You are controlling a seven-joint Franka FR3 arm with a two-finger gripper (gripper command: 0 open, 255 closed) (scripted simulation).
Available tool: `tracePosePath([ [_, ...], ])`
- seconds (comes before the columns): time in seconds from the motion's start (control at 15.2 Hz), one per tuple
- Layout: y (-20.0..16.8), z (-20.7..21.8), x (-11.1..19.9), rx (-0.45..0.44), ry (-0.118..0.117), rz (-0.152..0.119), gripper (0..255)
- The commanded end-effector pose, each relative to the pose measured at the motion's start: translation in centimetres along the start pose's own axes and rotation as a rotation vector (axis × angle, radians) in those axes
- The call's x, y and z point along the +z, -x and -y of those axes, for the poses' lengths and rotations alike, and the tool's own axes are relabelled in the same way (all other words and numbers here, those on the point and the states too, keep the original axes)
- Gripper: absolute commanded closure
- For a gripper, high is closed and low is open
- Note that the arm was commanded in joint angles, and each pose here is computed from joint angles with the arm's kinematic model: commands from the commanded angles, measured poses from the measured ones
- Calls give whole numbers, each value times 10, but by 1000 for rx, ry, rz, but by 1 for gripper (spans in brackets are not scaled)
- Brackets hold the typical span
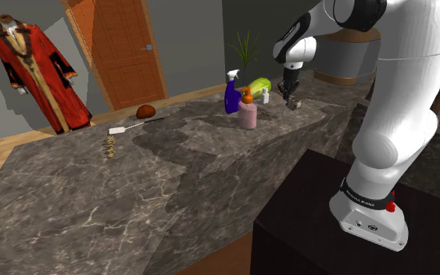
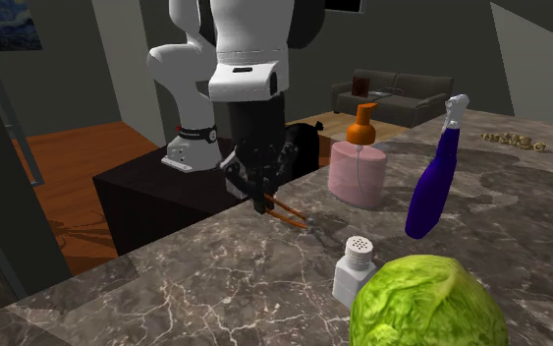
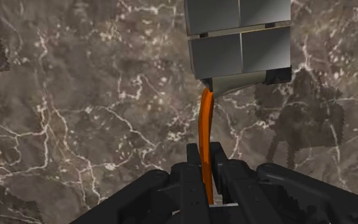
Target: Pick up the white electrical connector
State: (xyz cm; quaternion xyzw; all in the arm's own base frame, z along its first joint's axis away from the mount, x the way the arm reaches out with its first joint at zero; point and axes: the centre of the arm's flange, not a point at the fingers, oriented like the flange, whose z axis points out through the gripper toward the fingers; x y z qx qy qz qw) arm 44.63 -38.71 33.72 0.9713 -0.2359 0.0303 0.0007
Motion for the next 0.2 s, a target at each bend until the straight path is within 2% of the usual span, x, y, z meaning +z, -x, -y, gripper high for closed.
tracePosePath([
  [0.0,-1,0,-11,0,0,0,255],
  [0.13,-1,0,-12,0,0,0,255],
])
